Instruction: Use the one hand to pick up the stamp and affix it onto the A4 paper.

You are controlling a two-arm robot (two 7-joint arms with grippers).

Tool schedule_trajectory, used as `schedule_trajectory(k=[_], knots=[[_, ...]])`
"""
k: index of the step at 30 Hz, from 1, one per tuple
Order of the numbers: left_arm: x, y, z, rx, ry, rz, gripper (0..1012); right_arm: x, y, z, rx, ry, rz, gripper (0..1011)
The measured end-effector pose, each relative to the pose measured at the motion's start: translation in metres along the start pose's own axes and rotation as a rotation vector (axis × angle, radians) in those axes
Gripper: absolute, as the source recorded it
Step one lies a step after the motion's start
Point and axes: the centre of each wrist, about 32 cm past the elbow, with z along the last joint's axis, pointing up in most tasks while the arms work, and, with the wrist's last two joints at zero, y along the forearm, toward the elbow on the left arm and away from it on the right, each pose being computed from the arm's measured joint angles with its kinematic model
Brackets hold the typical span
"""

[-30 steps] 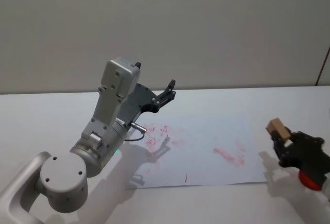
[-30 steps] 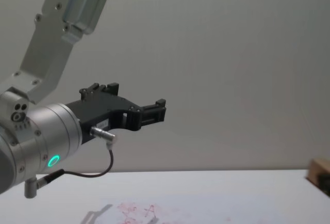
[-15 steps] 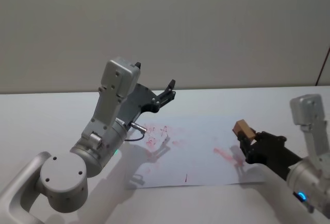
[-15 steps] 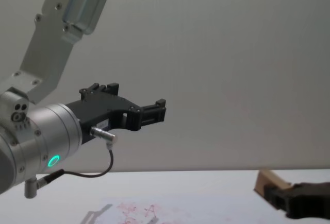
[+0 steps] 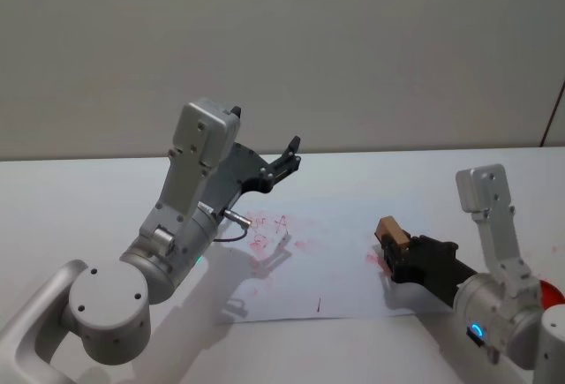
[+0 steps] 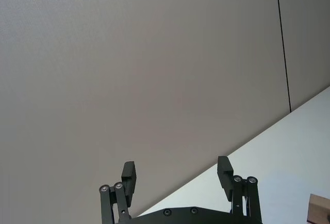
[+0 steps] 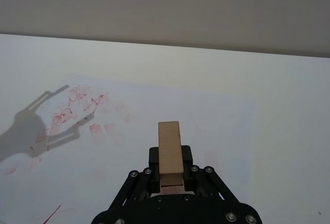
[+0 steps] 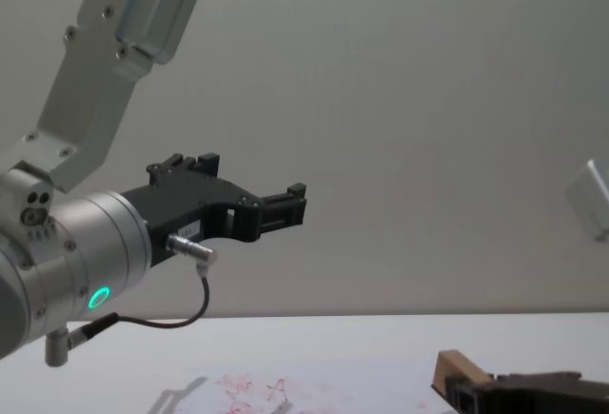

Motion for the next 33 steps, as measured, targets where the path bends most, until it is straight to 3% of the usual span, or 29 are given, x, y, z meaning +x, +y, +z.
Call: schedule_trajectory(k=[12, 20, 26, 33], knots=[[0.0, 0.0, 0.0, 0.0, 0.0, 0.0, 1001, -0.001, 0.009, -0.008, -0.068, 0.008, -0.031, 220], [0.0, 0.0, 0.0, 0.0, 0.0, 0.0, 1001, 0.0, 0.012, -0.008, -0.079, 0.004, -0.034, 220], [0.0, 0.0, 0.0, 0.0, 0.0, 0.0, 1001, -0.002, 0.015, -0.004, -0.068, 0.01, -0.03, 220], [0.0, 0.0, 0.0, 0.0, 0.0, 0.0, 1001, -0.006, 0.019, 0.011, -0.001, 0.035, -0.01, 220]])
